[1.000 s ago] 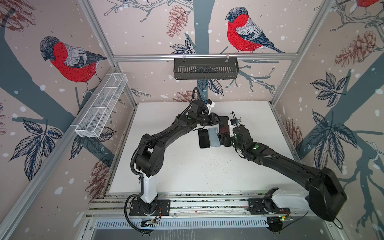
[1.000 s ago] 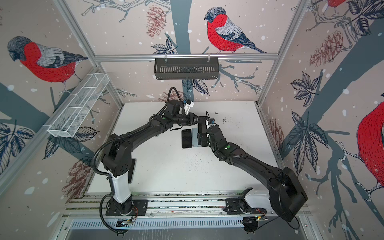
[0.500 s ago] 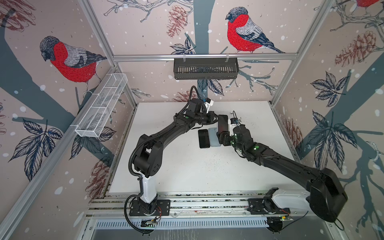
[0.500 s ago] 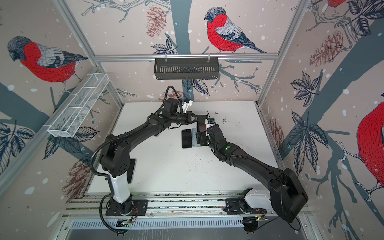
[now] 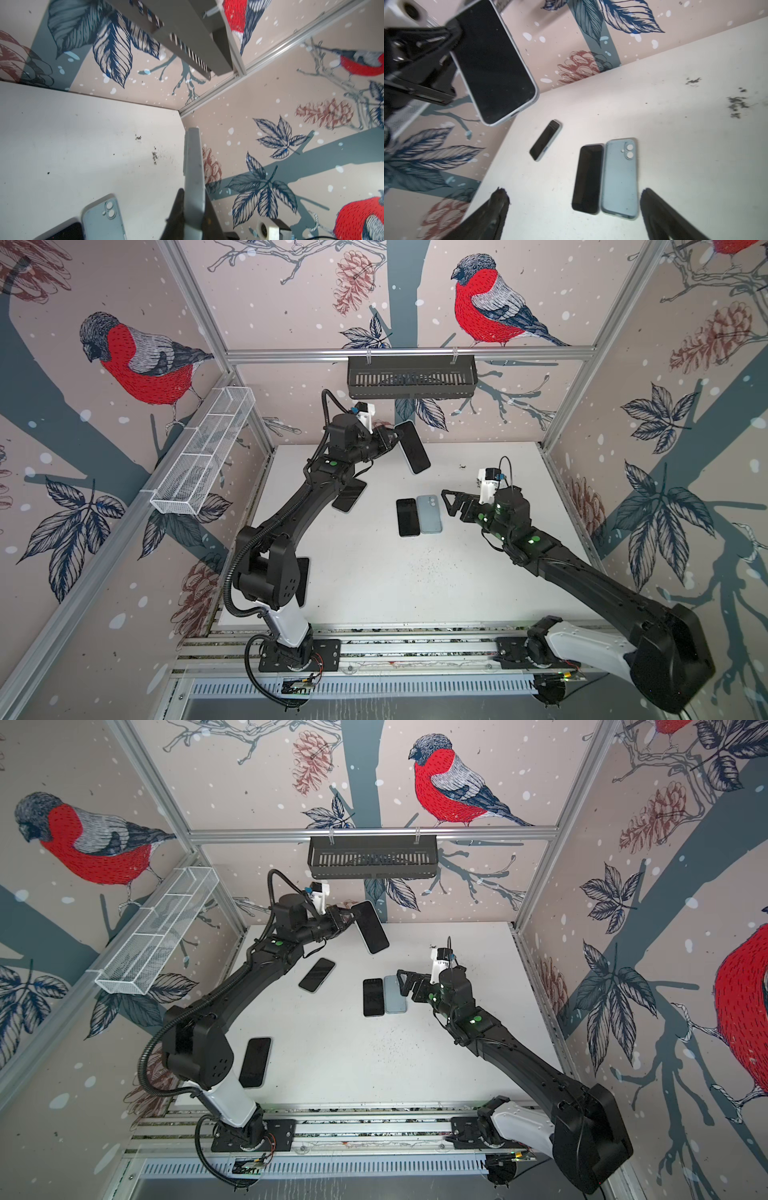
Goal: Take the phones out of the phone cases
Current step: 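Hold the phone upright with the left gripper while the right gripper approaches its lower edge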
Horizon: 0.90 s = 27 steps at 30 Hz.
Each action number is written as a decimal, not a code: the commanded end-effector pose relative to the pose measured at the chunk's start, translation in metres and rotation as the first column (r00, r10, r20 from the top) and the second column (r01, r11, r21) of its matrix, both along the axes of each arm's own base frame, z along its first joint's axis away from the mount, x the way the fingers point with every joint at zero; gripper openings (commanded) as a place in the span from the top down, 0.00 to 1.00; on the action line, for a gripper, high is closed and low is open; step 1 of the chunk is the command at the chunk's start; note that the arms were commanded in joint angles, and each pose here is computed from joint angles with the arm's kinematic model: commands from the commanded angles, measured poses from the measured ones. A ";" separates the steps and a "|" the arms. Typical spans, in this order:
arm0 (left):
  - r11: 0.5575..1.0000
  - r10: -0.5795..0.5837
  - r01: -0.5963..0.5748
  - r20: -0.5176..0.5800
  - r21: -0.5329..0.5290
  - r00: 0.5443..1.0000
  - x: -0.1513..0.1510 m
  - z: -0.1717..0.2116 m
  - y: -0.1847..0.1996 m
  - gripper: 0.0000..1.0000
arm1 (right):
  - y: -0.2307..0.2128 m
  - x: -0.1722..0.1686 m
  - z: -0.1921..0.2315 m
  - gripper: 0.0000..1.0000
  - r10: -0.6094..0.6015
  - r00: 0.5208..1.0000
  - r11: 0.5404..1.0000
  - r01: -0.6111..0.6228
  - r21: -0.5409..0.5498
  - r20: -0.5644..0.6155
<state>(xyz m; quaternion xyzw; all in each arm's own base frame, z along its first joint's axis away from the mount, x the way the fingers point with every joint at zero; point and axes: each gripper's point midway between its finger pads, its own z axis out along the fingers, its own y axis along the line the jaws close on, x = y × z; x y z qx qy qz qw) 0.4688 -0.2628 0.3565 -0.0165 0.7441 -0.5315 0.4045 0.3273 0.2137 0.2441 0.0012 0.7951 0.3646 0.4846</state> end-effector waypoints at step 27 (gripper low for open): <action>0.906 0.010 0.039 0.113 -0.422 0.994 -0.026 0.077 0.016 1.00 | 0.082 0.003 0.116 0.38 0.378 0.887 0.685 -0.460 0.565 0.264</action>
